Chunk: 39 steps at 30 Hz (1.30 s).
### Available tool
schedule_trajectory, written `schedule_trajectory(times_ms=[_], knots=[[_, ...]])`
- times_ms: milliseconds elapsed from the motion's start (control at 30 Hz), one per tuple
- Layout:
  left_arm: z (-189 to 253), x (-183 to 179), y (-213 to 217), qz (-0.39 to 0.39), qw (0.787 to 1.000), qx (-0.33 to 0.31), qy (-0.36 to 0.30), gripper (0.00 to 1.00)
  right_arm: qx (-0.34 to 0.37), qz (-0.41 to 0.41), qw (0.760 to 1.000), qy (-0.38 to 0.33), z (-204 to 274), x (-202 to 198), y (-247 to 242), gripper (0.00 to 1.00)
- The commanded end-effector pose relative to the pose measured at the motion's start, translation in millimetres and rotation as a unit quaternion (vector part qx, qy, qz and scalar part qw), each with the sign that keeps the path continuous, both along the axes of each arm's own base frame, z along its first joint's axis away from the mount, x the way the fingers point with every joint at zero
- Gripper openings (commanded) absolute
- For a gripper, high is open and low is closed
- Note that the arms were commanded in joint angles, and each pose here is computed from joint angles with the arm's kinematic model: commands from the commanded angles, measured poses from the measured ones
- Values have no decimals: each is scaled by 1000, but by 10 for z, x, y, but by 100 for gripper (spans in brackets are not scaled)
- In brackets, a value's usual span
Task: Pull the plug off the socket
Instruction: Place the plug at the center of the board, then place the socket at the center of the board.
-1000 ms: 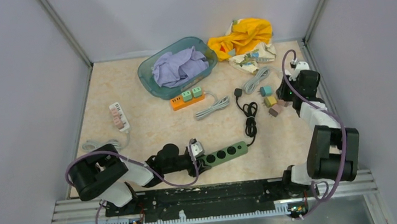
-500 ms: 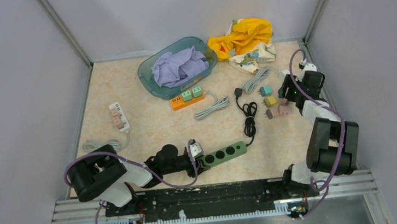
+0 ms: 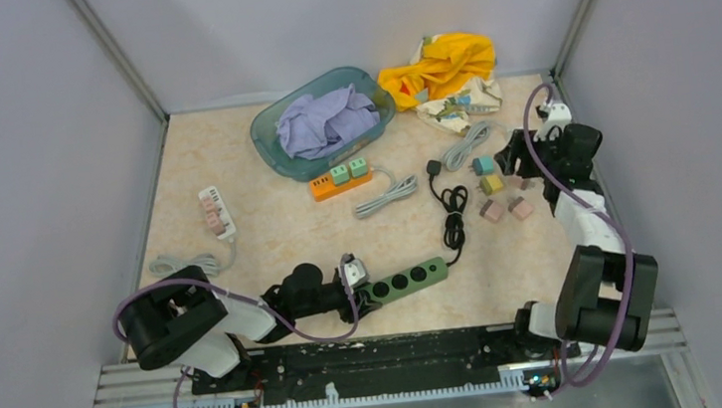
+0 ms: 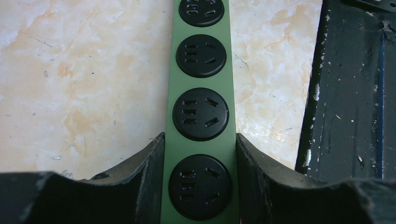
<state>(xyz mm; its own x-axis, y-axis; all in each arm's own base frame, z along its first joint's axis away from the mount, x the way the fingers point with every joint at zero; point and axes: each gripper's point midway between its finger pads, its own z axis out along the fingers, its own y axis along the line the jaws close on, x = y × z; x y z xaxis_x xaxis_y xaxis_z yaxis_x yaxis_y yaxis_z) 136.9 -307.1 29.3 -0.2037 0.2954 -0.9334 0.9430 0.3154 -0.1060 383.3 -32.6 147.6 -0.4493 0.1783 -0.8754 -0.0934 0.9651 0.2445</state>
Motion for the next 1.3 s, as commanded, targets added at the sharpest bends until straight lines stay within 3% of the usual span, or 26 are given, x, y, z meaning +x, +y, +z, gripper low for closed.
schedule_trajectory(times_ms=[0,333,667,1267], knots=[[150,45,-59,4,1000,-26,-8,1,-2,180,980,-88,421,-205,503,62],[185,72,-71,8,1000,-26,-11,1,28,336,932,-134,621,-593,993,60],[271,114,-49,16,999,-22,-22,1,-33,458,872,-169,645,-936,1532,60],[595,331,85,97,995,-16,-18,1,-54,471,863,-173,693,-987,1566,59]])
